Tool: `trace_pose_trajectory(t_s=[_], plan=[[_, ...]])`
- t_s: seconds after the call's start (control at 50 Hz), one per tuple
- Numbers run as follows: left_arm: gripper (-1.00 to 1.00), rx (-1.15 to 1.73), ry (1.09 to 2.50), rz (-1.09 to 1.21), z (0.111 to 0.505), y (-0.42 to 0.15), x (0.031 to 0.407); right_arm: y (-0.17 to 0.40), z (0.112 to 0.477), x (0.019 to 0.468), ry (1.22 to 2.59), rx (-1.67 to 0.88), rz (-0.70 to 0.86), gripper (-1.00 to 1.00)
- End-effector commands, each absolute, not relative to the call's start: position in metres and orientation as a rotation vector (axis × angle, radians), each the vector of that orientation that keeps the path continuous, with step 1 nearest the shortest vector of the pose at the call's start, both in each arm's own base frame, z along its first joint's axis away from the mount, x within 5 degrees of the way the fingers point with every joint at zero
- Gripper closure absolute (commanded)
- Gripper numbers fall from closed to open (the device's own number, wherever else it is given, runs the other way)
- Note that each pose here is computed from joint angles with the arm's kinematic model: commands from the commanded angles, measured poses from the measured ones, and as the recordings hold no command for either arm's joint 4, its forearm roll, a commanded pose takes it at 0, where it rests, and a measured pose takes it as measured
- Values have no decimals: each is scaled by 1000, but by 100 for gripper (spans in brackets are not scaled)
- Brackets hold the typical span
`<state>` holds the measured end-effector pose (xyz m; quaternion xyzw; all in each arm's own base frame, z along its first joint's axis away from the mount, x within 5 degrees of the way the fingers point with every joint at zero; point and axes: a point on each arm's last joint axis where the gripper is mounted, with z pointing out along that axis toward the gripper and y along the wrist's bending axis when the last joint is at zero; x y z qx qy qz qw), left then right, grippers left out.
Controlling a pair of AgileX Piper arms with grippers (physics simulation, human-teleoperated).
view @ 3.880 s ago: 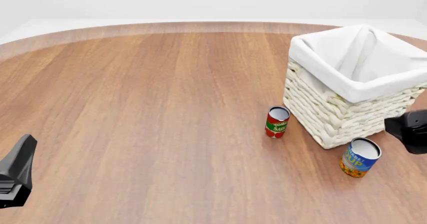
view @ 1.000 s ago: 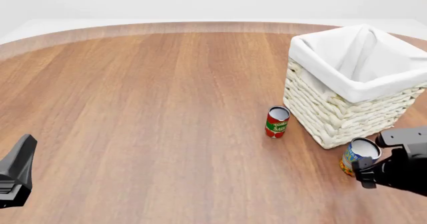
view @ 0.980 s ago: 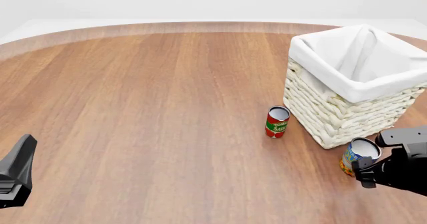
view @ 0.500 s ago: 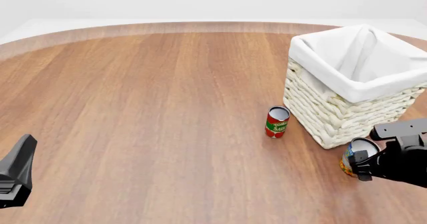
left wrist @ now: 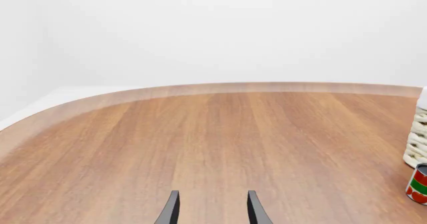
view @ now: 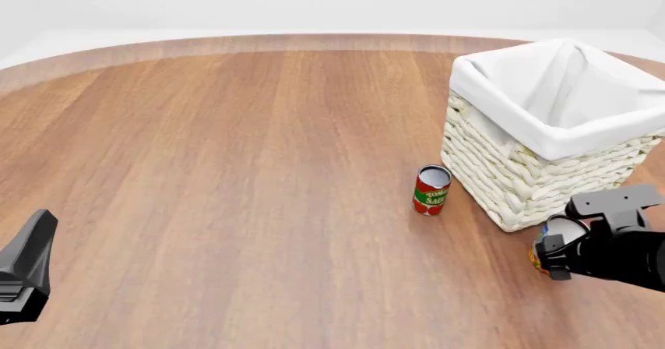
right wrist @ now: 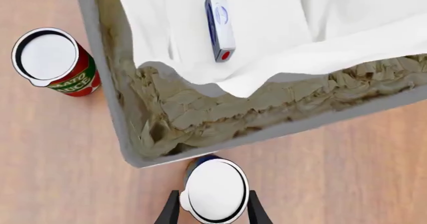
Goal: Pick up the alphabet soup and the cream cheese box, and put them in the basket.
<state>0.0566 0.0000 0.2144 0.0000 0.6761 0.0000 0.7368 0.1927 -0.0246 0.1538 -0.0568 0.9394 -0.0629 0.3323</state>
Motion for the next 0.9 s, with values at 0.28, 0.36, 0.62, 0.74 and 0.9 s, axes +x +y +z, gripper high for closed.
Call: trace_pose_trajectory(t_s=[0.28, 0.36, 0.62, 0.74, 0.9], plan=[[-100, 0, 1485, 0, 214, 0, 57, -28, 146, 196, 2458, -145, -177, 100], [-100, 0, 1485, 0, 214, 0, 57, -28, 149, 195, 2455, -146, -176, 100], [-100, 0, 1485, 0, 214, 0, 57, -26, 164, 190, 2443, -145, -176, 100], [-100, 0, 1485, 0, 214, 0, 57, -25, 171, 184, 2430, -144, -177, 100], [-100, 0, 1485, 0, 214, 0, 57, -23, 186, 174, 2415, -153, -178, 100]])
